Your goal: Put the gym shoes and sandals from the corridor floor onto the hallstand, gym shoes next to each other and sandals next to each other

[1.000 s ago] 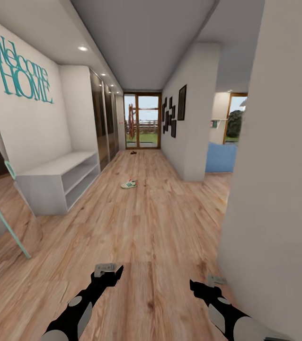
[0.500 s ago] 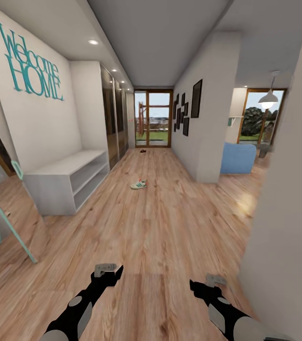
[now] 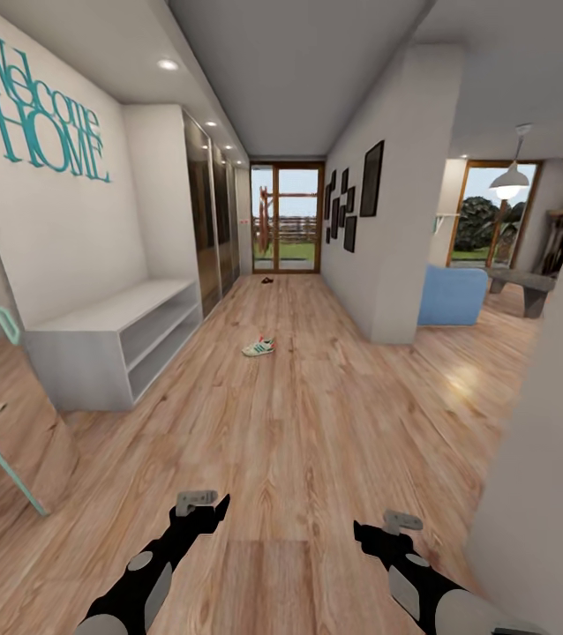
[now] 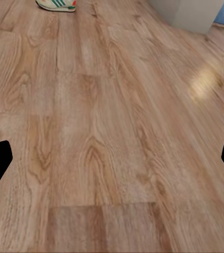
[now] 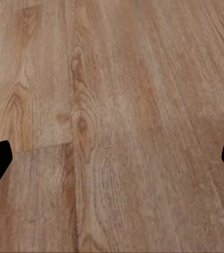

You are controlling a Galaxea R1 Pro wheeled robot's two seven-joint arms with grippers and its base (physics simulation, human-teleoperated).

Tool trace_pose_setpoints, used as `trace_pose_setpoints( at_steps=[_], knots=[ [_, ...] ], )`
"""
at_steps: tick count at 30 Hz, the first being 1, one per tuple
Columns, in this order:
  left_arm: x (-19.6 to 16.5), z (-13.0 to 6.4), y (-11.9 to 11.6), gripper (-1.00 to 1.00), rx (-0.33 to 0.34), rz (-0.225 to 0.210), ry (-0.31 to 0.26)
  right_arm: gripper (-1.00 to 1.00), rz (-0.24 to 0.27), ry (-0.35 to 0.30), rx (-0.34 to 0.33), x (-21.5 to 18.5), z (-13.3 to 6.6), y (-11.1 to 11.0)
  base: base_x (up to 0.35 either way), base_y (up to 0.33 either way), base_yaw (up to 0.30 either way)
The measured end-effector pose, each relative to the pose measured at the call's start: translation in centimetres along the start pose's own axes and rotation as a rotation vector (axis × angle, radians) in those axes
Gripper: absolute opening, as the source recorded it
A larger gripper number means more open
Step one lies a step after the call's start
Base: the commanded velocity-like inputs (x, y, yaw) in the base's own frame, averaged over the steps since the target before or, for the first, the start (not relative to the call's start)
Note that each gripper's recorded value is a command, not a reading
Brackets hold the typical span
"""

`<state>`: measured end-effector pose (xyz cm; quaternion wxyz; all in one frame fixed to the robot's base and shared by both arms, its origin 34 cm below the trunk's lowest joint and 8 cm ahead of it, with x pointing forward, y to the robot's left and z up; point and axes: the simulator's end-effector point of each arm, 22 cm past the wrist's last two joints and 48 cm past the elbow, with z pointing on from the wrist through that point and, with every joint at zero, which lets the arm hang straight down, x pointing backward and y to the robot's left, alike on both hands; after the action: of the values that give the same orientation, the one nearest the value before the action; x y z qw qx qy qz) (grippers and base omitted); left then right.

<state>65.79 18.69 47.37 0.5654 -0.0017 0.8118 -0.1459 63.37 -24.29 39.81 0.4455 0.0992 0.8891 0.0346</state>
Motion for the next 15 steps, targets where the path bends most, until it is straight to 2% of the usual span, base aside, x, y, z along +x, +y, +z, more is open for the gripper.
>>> trace_pose_setpoints(
  at_steps=[15],
  knots=[
    [0.73, 0.12, 0.14, 1.0, -0.002, -0.003, 0.013, 1.0, 0.0, 0.013, 0.003, 0.67, 0.24, -0.14, 0.346, 0.0, 0.0]
  ],
)
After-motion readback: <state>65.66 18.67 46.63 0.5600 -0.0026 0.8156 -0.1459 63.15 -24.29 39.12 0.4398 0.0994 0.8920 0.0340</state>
